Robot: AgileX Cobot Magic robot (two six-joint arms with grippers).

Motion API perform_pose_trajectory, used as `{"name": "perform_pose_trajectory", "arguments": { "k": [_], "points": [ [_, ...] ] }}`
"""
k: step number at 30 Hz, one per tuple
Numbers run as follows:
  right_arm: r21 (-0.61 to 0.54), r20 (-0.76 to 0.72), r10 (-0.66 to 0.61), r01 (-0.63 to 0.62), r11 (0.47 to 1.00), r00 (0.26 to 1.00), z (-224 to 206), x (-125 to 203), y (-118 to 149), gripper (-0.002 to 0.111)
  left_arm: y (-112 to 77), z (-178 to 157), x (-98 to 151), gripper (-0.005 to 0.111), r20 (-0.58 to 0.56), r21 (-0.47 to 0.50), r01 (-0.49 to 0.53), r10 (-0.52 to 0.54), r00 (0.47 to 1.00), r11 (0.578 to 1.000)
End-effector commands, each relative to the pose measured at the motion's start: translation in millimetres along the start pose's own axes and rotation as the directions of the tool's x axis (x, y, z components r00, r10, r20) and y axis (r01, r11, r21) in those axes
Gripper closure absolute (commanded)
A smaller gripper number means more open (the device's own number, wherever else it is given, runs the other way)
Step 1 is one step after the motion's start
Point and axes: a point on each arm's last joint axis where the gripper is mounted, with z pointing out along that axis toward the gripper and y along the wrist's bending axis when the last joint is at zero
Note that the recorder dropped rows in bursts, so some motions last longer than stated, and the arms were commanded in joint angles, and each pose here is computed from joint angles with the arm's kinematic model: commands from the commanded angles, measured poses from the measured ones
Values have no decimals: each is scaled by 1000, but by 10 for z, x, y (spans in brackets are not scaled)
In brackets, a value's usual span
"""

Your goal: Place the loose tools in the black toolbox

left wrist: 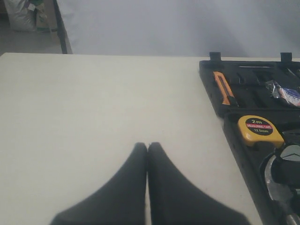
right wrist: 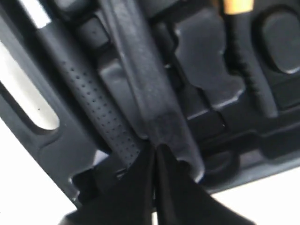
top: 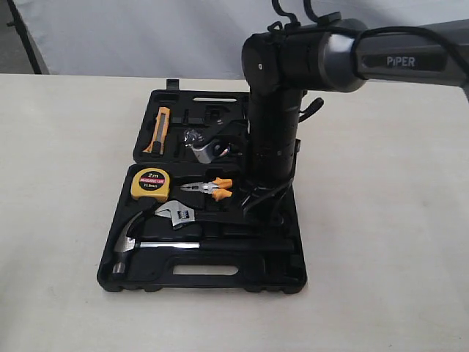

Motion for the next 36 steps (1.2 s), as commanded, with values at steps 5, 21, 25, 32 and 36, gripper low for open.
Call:
{"name": "perform_pose_trajectory", "arguments": {
  "k": [5, 21, 25, 32, 36],
  "points": [
    [-12, -27, 30, -30, 999, 999, 67, 42, -71, 108, -3, -8, 15, 105, 7, 14, 22, -22, 1000, 1000],
    [-56, -57, 33, -36, 998, 998, 246, 17, -71, 108, -3, -8, 15, 105, 7, 14, 22, -22, 1000, 1000],
    [-49, -2, 32, -32, 998, 999, 37, 31, -20, 108, -3, -8, 15, 105, 7, 14, 22, -22, 1000, 1000],
    [-86, -2, 86, -86, 993, 996, 19, 103, 52, 108, -3, -8, 15, 105, 7, 14, 22, -22, 1000, 1000],
    [-110, -53, 93, -99, 989, 994, 156, 182, 84, 108, -3, -8, 15, 105, 7, 14, 22, -22, 1000, 1000]
  ]
}}
